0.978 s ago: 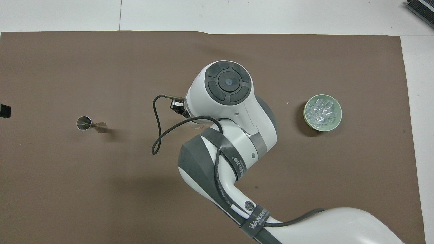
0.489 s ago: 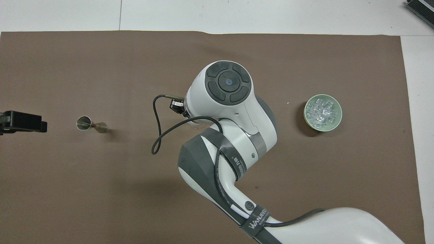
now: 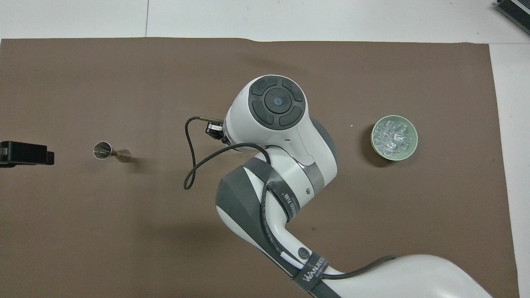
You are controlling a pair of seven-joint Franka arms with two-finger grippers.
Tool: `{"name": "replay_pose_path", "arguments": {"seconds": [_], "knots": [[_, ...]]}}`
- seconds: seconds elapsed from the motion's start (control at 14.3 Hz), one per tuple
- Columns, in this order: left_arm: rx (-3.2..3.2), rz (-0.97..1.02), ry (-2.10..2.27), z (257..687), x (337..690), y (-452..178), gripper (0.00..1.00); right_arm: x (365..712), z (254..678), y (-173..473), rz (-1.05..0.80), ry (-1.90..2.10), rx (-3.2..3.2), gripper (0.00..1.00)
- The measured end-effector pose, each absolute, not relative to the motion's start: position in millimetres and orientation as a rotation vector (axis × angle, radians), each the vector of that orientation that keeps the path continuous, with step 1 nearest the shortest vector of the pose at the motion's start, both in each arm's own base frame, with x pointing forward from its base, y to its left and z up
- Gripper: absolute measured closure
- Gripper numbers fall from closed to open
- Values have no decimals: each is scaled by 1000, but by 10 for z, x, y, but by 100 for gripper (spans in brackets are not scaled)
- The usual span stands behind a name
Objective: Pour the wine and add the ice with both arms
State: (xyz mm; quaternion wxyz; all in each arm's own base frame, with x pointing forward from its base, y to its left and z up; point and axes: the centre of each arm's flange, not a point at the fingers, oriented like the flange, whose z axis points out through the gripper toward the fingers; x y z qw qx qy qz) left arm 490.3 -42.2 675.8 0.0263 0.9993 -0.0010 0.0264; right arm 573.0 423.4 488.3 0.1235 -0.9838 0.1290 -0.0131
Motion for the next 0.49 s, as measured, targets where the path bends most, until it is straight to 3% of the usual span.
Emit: {"name": "replay_pose_path", "arguments": {"seconds": [0.49], "knots": [[3097,124,8,6773,4940,-375,0,5686,5347,4091,-111,385,-2846,64]]}}
